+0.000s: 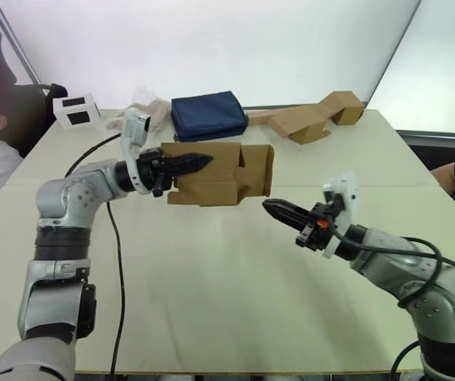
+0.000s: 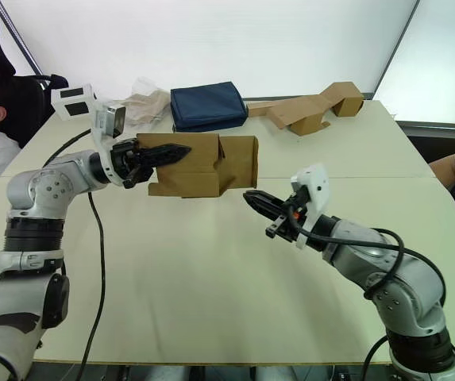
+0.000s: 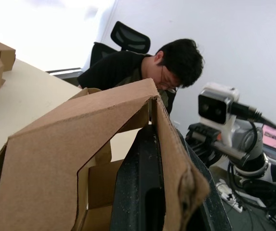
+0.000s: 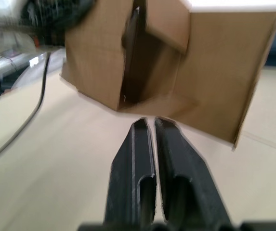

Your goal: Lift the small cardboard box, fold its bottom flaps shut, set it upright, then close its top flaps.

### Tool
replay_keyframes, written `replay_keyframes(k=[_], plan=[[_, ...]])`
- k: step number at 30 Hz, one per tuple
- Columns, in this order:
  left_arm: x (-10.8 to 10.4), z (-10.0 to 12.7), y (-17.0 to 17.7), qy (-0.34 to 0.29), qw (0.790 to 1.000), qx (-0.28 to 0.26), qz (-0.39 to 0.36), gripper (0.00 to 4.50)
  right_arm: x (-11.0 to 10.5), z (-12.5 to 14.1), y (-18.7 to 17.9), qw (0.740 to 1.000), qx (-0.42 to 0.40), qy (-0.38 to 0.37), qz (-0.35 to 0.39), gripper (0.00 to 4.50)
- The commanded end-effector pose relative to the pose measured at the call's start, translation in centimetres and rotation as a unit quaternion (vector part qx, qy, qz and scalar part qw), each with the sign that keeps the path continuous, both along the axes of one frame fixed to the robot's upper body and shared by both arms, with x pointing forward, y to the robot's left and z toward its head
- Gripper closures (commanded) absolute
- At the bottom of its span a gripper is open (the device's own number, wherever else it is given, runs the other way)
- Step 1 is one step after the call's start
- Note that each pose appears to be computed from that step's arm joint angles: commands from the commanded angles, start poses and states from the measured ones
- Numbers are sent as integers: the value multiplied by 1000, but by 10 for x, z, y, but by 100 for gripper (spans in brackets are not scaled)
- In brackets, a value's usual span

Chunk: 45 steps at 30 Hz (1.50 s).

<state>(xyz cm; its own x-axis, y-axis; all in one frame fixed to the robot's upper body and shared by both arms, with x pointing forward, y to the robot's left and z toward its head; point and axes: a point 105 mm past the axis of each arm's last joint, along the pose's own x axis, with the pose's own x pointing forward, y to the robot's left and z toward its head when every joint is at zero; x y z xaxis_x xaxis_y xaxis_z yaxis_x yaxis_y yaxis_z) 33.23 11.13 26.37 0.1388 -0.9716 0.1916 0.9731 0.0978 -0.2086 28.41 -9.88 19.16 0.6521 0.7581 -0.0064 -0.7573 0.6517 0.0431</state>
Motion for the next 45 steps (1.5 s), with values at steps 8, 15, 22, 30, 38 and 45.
replay_keyframes(k=[8,15,22,30,38,45], plan=[[-11,13,-5,-26,999,-3,-24,450,9,21,23,997,34,-56,29,433],[-11,11,-4,-21,1000,-3,-23,450,5,31,40,994,62,-61,66,433],[-13,13,-1,-23,1000,-1,-21,450,-5,46,22,992,61,-72,82,433],[-16,18,1,-25,999,-3,-26,450,19,81,-50,987,139,-76,-11,433],[-15,17,-4,-25,999,-6,-31,450,70,35,-50,992,53,-46,-107,433],[-12,13,-5,-20,999,-2,-26,450,43,38,-10,995,93,-41,-2,433]])
